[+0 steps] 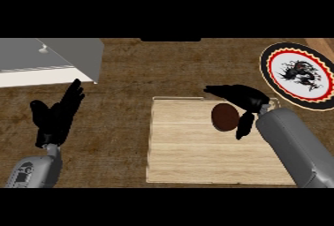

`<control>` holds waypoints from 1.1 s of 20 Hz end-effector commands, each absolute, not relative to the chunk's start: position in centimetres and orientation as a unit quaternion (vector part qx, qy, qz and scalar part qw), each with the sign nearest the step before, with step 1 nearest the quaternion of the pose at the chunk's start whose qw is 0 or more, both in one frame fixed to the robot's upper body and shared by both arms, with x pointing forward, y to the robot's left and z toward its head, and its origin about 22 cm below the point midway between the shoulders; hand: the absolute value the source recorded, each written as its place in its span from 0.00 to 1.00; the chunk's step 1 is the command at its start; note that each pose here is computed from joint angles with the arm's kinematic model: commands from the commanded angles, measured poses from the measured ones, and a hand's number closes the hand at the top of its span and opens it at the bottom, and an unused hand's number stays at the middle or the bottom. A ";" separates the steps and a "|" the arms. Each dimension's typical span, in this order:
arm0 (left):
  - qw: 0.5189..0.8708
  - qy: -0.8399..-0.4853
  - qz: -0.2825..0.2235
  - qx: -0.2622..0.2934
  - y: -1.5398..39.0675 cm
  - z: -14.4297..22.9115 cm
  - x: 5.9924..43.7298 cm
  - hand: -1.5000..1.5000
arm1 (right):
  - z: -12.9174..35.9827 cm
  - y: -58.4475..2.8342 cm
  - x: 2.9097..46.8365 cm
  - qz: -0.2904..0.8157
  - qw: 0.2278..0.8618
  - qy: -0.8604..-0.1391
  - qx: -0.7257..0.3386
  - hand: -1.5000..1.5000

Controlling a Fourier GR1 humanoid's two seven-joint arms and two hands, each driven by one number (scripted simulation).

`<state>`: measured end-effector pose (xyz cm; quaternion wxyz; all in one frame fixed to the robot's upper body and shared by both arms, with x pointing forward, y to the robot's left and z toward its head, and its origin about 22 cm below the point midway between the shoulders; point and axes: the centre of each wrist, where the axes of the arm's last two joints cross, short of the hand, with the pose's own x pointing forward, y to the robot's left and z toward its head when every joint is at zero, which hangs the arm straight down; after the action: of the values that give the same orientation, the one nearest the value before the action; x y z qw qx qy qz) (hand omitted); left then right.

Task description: Pick the cupcake from the tray and place it in the plate

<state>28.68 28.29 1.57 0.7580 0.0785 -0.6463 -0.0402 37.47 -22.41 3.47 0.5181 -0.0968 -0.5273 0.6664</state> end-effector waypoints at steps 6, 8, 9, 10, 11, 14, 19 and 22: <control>0.759 -0.645 -0.032 0.079 29.7 1.0 27.2 0.50 | 3.0 -20.9 36.6 0.723 0.473 -0.500 -0.052 1.00; 0.760 -0.643 -0.037 0.082 28.8 0.8 28.5 0.50 | 1.6 -19.8 36.4 0.729 0.460 -0.505 -0.052 1.00; 0.759 -0.645 -0.030 0.080 29.1 1.9 27.9 0.50 | 1.0 -20.5 35.8 0.721 0.461 -0.515 -0.050 1.00; 0.763 -0.641 -0.040 0.072 27.2 2.6 28.6 0.50 | 2.0 -20.3 36.8 0.716 0.472 -0.513 -0.038 1.00; 0.761 -0.643 -0.039 0.083 29.1 0.7 28.1 0.50 | 1.5 -19.4 35.9 0.709 0.471 -0.522 -0.043 1.00; 0.756 -0.649 -0.040 0.077 29.1 2.3 29.4 0.50 | 1.4 -21.3 37.0 0.702 0.479 -0.525 -0.048 1.00; 0.756 -0.649 -0.037 0.076 28.0 1.2 27.9 0.50 | 1.2 -19.5 37.3 0.589 0.580 -0.548 -0.132 1.00; 0.760 -0.644 -0.042 0.075 28.6 1.5 28.6 0.50 | 2.2 -19.6 38.8 0.499 0.659 -0.523 -0.208 1.00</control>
<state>28.55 28.26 1.72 0.7579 0.0765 -0.6465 -0.0421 38.30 -20.22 3.00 0.5682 -0.1496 -0.5394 0.6032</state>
